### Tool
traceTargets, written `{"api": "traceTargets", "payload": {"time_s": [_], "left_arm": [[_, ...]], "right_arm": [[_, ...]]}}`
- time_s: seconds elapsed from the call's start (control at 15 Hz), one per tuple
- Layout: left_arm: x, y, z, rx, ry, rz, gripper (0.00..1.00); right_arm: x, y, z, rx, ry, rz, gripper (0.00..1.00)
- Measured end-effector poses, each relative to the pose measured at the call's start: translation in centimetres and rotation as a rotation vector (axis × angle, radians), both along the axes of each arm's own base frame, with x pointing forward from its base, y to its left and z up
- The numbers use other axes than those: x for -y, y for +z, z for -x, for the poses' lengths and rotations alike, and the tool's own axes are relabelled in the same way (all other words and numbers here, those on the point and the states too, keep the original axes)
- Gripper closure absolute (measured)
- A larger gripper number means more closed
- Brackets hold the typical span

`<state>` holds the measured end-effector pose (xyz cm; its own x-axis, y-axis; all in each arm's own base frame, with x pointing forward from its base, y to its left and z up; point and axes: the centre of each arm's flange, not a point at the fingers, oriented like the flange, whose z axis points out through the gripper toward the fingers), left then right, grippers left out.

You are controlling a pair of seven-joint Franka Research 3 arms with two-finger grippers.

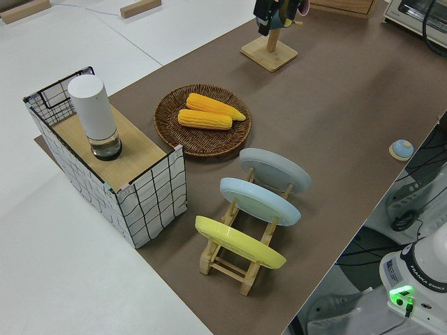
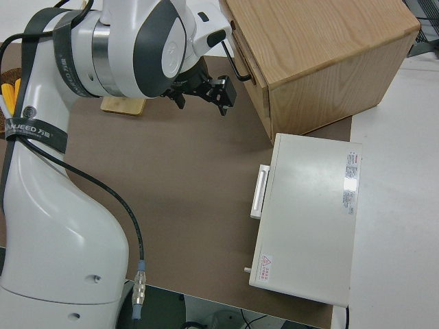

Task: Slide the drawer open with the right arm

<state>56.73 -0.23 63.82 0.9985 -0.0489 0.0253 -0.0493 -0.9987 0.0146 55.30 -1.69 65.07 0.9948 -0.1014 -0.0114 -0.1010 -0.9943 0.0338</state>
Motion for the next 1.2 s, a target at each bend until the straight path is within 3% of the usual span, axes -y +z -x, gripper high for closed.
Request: {"api": "traceTargets", "payload": {"time_s": [0.8, 1.0, 1.2], "left_arm": [[0.0, 0.0, 0.0, 0.0, 0.0, 0.0, 0.0], [0.0, 0.0, 0.0, 0.0, 0.0, 0.0, 0.0], [0.0, 0.0, 0.0, 0.0, 0.0, 0.0, 0.0]], "right_arm": [[0.6, 0.0, 0.0, 0.0, -0.009, 0.014, 0.01], [0.4, 0.0, -0.1, -0.004, 0.007, 0.113, 0.01], [-1.8, -0.5, -0.6, -0.013, 0.064, 0.243, 0.01]]}}
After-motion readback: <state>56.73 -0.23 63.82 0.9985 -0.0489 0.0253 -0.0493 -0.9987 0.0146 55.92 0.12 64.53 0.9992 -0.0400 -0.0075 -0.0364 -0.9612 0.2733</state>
